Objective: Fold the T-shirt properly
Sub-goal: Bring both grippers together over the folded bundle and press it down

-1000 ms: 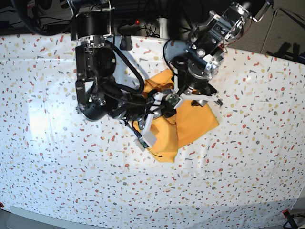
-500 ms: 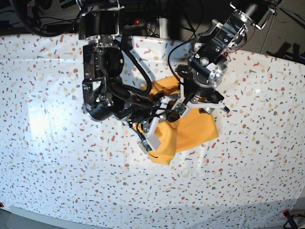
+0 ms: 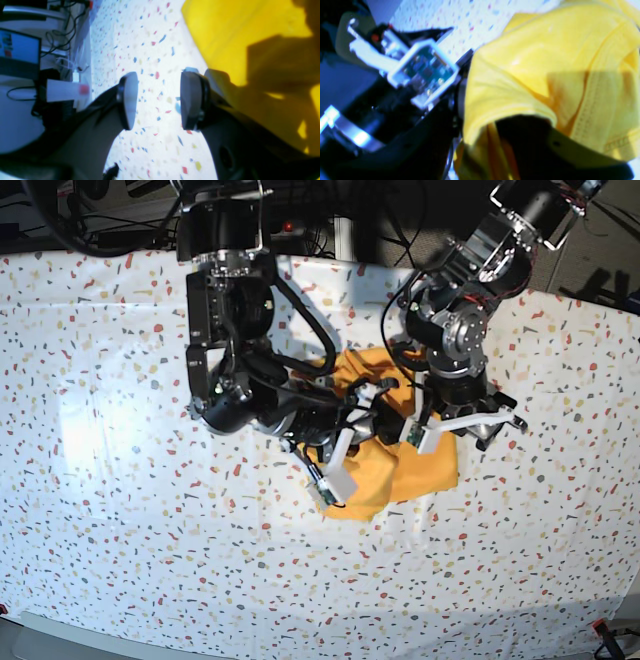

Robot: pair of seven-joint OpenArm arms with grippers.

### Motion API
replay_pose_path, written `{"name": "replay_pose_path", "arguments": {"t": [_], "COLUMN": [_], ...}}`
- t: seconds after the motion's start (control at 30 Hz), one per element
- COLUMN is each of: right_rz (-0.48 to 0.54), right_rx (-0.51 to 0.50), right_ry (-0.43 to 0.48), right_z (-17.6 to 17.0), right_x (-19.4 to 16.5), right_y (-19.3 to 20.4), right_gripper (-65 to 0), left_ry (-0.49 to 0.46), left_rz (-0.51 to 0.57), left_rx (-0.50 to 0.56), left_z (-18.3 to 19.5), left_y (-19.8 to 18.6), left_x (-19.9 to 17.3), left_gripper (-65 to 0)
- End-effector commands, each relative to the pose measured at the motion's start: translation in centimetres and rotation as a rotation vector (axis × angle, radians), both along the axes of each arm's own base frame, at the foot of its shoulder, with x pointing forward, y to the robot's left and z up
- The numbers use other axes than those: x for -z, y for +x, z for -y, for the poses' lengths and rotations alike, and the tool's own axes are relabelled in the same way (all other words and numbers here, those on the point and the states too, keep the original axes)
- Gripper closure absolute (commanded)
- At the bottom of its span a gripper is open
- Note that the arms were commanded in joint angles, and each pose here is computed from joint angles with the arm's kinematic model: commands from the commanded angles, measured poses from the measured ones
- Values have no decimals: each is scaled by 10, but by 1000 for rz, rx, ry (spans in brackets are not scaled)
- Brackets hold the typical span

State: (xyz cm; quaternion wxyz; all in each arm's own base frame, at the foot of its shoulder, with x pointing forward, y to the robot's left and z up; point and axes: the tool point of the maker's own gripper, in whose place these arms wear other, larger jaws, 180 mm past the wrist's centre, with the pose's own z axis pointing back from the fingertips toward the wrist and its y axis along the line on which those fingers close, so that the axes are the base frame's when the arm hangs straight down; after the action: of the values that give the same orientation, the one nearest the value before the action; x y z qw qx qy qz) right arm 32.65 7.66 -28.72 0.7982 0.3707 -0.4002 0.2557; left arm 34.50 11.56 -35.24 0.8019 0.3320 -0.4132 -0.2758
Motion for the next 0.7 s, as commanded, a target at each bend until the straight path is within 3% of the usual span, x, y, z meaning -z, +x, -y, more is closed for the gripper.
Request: {"name": "replay_pose_path", "arguments": {"t": [0.0,0.17,0.37,0.57,0.67], "right_rz": [82,97,96,94,101], "right_rx": [1,11,10,2,-47], "right_ry": [92,112,113,111,150], "right_z": [-8,-9,-9,-11,-26], "right_x": [-31,-35,-35,-34,-42], "right_y": [9,11,11,10,1], "right_gripper": [-149,-149,-155,-389,-394], "left_ry": [26,128,130,176,177], "left_rz": [81,212,293,301,296], "left_rx": [-6,-59,-199,-231,-238], "left_z": [-4,-30,-70,-92,-94], "left_y": [10,18,19,19,18], "left_x": [-20,-49,-67,-74,-73], "left_gripper": [-260,-260,-260,-260,-260]}}
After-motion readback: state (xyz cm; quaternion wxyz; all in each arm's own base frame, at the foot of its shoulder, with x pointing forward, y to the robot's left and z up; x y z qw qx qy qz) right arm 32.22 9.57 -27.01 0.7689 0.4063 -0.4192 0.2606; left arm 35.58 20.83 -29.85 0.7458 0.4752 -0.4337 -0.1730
